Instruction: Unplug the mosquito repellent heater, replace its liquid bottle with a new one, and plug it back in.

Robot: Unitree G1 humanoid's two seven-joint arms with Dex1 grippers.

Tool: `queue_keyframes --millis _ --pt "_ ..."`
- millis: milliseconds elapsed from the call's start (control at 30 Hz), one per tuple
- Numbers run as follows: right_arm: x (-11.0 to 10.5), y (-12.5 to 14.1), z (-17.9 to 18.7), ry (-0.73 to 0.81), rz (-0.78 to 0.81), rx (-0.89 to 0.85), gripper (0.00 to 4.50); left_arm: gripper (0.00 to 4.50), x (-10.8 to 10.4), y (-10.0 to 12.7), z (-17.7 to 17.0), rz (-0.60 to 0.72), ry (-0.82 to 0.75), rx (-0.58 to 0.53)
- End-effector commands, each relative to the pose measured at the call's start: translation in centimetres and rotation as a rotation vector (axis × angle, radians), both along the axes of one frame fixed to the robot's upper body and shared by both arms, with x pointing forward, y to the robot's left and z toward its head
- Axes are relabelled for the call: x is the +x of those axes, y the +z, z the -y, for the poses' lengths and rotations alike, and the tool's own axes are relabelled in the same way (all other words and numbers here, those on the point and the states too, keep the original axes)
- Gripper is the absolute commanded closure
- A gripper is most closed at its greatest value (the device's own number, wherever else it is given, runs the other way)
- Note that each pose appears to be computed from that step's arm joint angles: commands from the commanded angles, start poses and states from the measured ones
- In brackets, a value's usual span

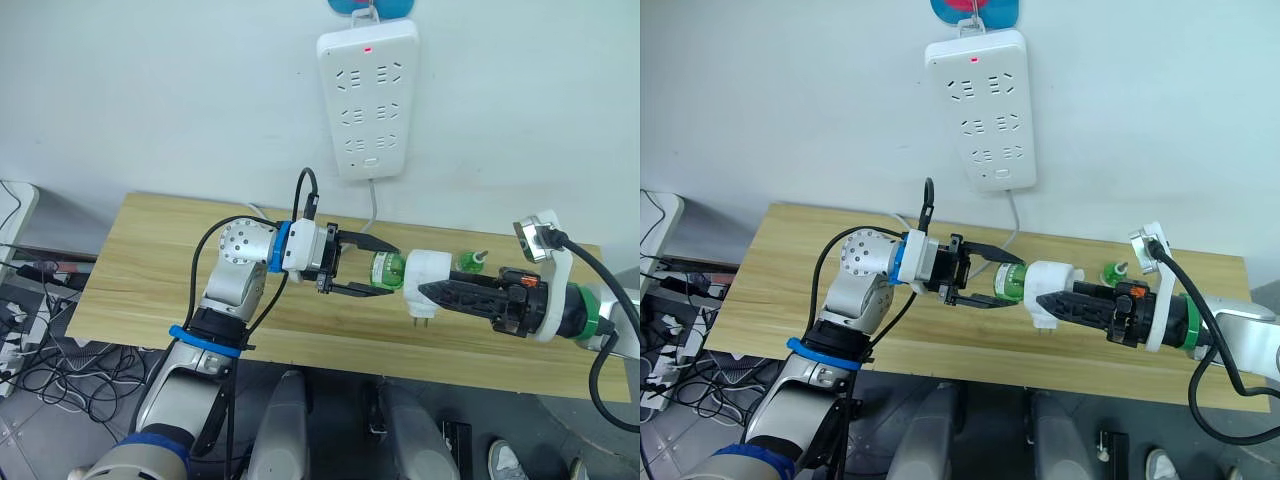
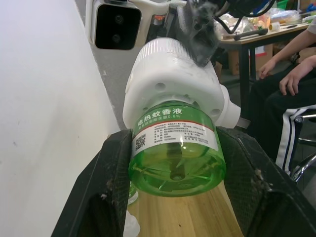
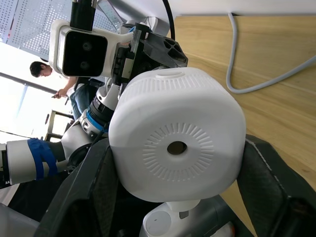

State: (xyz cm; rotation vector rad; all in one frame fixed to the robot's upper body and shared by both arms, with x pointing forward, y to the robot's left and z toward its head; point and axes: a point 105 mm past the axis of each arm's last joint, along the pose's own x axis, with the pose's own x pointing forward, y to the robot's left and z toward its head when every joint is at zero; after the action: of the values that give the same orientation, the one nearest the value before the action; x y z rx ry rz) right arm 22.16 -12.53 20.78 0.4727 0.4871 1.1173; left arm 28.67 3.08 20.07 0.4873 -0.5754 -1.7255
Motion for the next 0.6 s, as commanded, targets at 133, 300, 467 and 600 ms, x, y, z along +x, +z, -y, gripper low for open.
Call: queue_keyframes --millis 133,300,467,600 --pt "-2.1 1.5 -0.4 0.121 0.011 0.075 0.03 2.25 -0.2 -0.2 0.3 0.005 0.006 0.003" --pt "-1.6 1.5 0.2 0.078 0.012 0.066 0.03 2.25 -0.3 -0.2 0.3 -0.002 0.002 0.0" --pt "-0.6 1.8 1.0 0.028 0.009 0.051 0.03 2.25 -0.3 -0.3 0.4 -0.01 -0.003 0.005" --pt "-1.0 2.2 0.9 0.089 0.008 0.052 0.03 2.25 -0.4 -0.4 0.4 -0.014 -0.006 0.007"
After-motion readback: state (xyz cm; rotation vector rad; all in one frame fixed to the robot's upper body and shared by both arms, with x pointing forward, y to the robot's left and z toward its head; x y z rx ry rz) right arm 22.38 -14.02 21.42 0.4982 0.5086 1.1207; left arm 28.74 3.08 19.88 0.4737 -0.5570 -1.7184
